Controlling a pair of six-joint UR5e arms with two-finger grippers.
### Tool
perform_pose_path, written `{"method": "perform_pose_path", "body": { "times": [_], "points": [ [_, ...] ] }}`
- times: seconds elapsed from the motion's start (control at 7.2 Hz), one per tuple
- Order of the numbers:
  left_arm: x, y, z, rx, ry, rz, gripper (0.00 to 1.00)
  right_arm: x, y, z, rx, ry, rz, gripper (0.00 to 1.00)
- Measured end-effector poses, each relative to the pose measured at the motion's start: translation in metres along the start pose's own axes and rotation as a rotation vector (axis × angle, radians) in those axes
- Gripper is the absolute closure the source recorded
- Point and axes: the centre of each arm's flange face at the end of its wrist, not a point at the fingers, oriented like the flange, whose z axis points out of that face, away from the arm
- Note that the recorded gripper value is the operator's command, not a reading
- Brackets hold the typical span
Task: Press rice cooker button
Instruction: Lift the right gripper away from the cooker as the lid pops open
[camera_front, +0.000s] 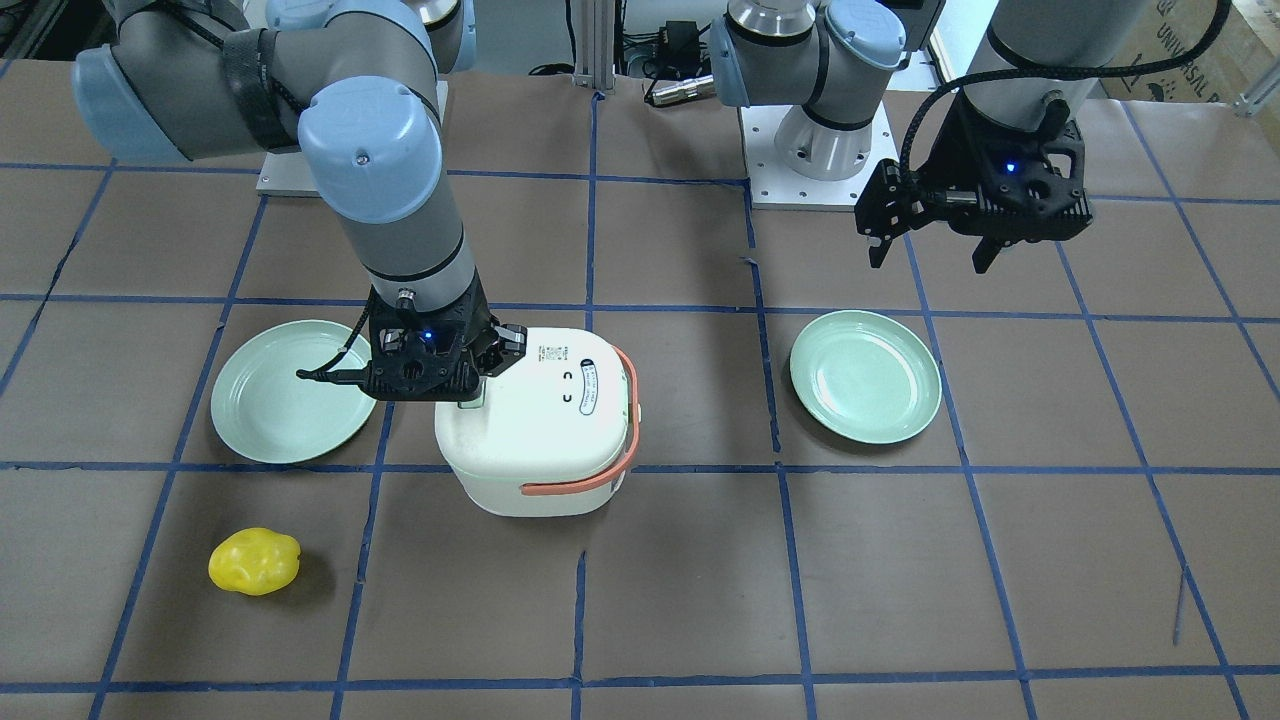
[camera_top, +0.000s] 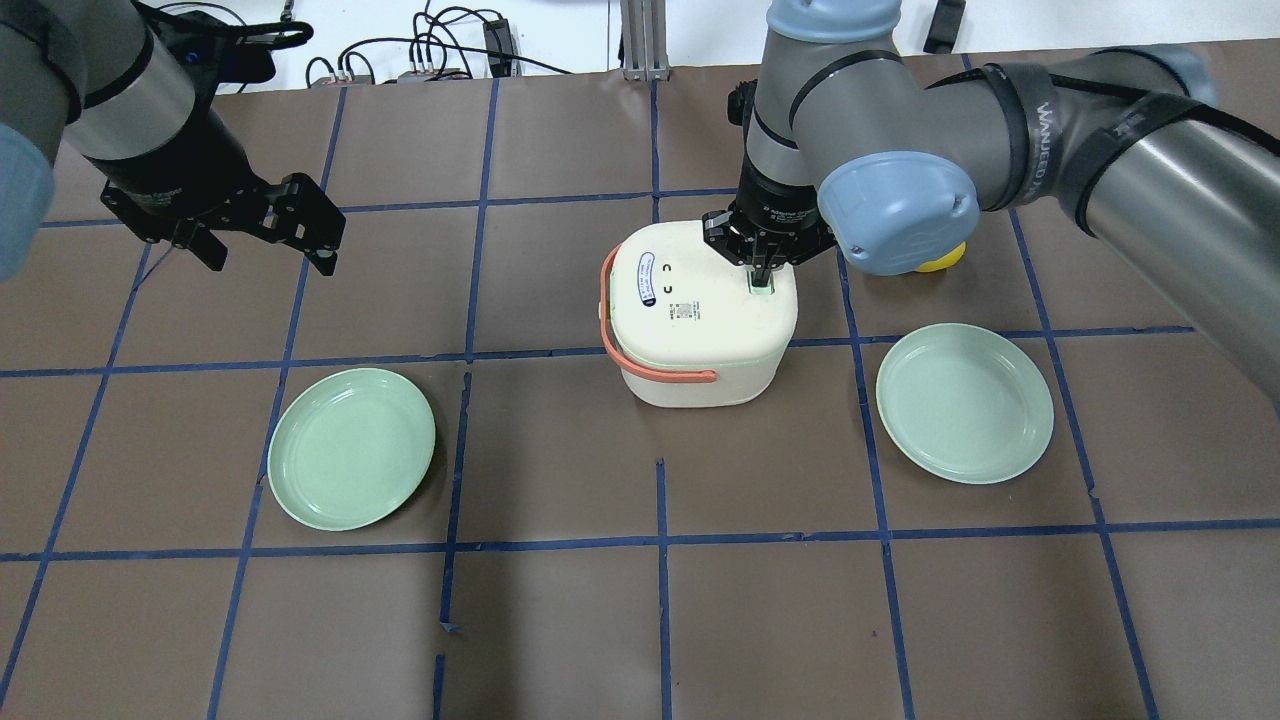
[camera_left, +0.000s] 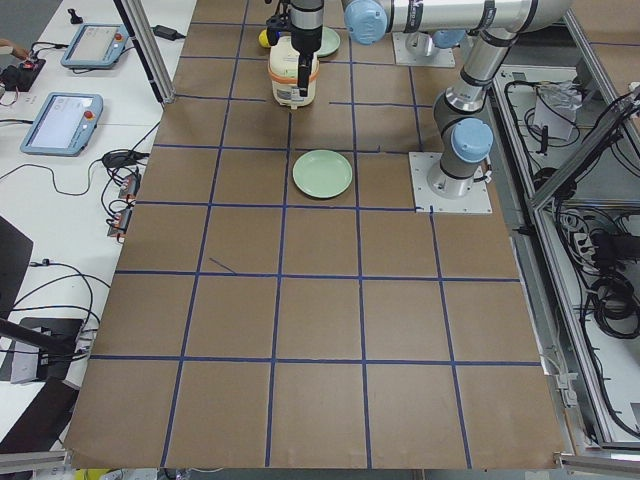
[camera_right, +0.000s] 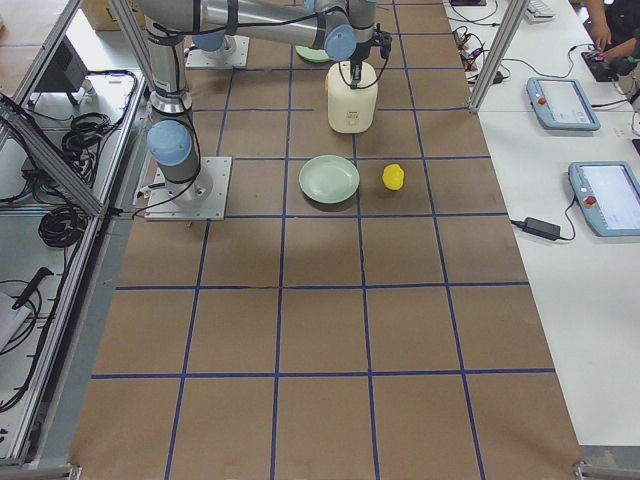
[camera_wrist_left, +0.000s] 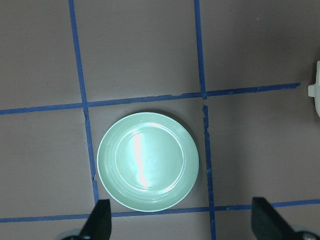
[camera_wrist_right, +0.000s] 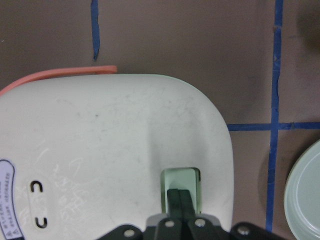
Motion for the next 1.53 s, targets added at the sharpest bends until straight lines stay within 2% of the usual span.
{"method": "perform_pose_path", "body": {
  "times": [0.28, 0.42, 0.56, 0.83, 0.97, 1.25, 1.53],
  "points": [
    [0.0, 0.0, 0.0, 0.0, 0.0, 0.0, 0.0, 0.0, 0.001, -0.003, 0.001, 0.001, 0.004, 0.73],
    [0.0, 0.0, 0.0, 0.0, 0.0, 0.0, 0.0, 0.0, 0.002, -0.023, 0.009, 0.004, 0.006, 0.35],
    [0.0, 0.0, 0.0, 0.0, 0.0, 0.0, 0.0, -0.001, 0.005, -0.057, 0.011, 0.007, 0.007, 0.04],
    [0.0, 0.0, 0.0, 0.0, 0.0, 0.0, 0.0, 0.004, 0.001, -0.135, 0.043, 0.023, 0.016, 0.0],
    [0.0, 0.0, 0.0, 0.0, 0.0, 0.0, 0.0, 0.02, -0.006, -0.158, 0.064, 0.057, 0.013, 0.0],
    [0.0, 0.0, 0.0, 0.0, 0.0, 0.0, 0.0, 0.062, -0.016, -0.174, 0.056, 0.1, -0.04, 0.0],
    [0.0, 0.0, 0.0, 0.0, 0.0, 0.0, 0.0, 0.074, -0.013, -0.163, 0.018, 0.106, -0.06, 0.0]
  ]
}}
